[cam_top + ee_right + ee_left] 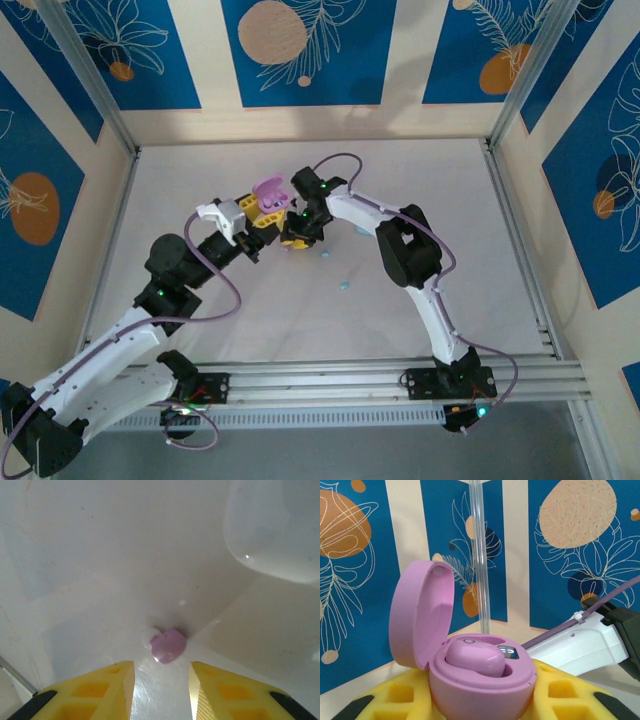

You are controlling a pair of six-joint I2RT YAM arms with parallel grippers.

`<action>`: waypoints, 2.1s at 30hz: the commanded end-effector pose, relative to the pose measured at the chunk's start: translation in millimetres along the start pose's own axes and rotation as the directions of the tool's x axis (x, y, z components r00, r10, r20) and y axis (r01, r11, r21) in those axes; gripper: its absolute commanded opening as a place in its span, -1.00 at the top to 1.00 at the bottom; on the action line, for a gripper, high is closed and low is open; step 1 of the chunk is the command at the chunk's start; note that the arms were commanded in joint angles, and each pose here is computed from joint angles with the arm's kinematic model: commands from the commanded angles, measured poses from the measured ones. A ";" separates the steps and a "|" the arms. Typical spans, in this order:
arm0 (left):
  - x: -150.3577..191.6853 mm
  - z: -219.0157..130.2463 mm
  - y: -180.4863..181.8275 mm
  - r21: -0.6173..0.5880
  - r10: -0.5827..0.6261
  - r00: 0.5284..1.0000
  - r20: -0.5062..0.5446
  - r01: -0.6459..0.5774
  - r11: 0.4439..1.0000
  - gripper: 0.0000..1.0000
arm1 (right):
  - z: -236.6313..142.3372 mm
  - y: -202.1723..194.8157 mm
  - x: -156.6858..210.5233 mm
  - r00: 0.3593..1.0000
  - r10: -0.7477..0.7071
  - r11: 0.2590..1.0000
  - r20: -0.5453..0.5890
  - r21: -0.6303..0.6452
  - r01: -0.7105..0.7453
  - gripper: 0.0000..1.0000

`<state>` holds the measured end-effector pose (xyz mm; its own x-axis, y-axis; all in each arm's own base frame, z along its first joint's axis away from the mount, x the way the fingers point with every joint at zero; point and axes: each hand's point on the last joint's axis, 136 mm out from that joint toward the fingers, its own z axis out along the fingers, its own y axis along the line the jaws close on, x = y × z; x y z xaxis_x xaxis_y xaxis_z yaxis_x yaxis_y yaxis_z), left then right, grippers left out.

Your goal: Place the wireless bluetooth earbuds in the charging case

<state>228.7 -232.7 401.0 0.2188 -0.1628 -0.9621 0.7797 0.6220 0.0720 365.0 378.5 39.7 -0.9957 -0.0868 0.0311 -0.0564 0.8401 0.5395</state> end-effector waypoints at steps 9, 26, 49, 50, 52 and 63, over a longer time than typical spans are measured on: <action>-19.6 -3.6 -0.1 -0.013 0.026 0.998 0.049 -0.025 1.000 0.35 | 19.3 -2.0 2.9 1.000 -0.015 0.997 -0.023 0.069 0.016 0.32; -17.5 -1.8 1.0 -0.015 0.018 0.999 0.045 -0.017 1.000 0.34 | 38.5 -11.7 7.2 0.995 -0.088 0.981 -0.052 0.167 0.096 0.47; -13.4 5.0 1.8 -0.011 0.004 0.999 0.037 -0.004 1.000 0.34 | -18.2 -26.1 76.2 0.949 -0.277 0.939 -0.152 0.169 0.301 0.50; -13.4 5.8 1.0 -0.006 0.003 0.999 0.037 -0.002 1.000 0.34 | -20.1 -24.1 77.3 0.948 -0.279 0.940 -0.154 0.157 0.302 0.50; -14.5 6.4 0.8 -0.003 0.001 0.999 0.037 -0.001 1.000 0.34 | -25.0 -23.4 80.6 0.945 -0.280 0.938 -0.166 0.160 0.306 0.50; -15.0 6.0 2.0 -0.011 -0.004 0.999 0.038 0.005 1.000 0.34 | -23.5 -33.0 92.5 0.942 -0.217 0.962 -0.256 0.110 0.251 0.47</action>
<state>237.0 -237.0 391.4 0.1915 -0.1455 -0.9707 0.7757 0.6283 0.0589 284.8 331.4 40.9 -0.9157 -0.3928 0.0848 -0.3285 0.8533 0.4049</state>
